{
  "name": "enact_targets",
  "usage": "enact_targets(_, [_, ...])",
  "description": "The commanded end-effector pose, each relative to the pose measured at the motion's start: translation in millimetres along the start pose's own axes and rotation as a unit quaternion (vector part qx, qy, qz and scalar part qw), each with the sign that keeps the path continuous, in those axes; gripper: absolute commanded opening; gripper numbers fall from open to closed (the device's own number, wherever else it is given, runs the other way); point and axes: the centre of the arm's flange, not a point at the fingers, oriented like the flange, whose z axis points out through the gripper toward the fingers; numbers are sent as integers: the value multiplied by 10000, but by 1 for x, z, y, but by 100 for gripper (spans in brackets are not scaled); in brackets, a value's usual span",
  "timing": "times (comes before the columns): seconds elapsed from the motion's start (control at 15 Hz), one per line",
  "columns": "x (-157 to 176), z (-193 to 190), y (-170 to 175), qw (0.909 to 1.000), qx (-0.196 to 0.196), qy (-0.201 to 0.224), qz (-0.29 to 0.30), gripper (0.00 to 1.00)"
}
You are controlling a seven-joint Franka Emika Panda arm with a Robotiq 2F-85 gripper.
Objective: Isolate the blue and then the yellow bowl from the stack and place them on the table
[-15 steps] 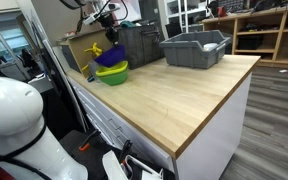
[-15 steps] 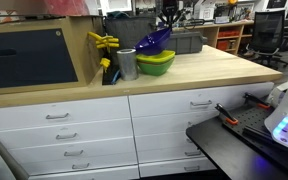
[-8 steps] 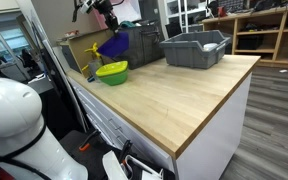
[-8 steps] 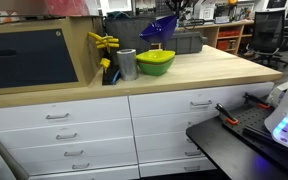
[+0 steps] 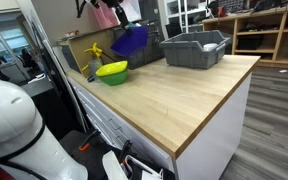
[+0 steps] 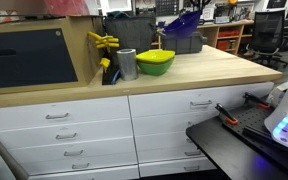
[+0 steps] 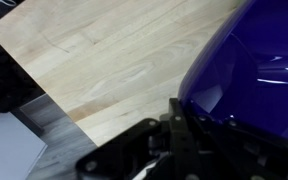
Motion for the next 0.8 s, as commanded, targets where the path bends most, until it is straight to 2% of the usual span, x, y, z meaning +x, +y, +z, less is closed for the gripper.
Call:
enact_targets(0.0, [-4,19,44,9970,94,-173,745,1])
enact_targets(0.2, [-1,32,62,9924,261,-452,1117,1])
enact_targets(0.53, [5,62,75,9805,798,-974,1509,1])
enact_targets(0.73, [2,84,90,9737,929,-1248,1665,1])
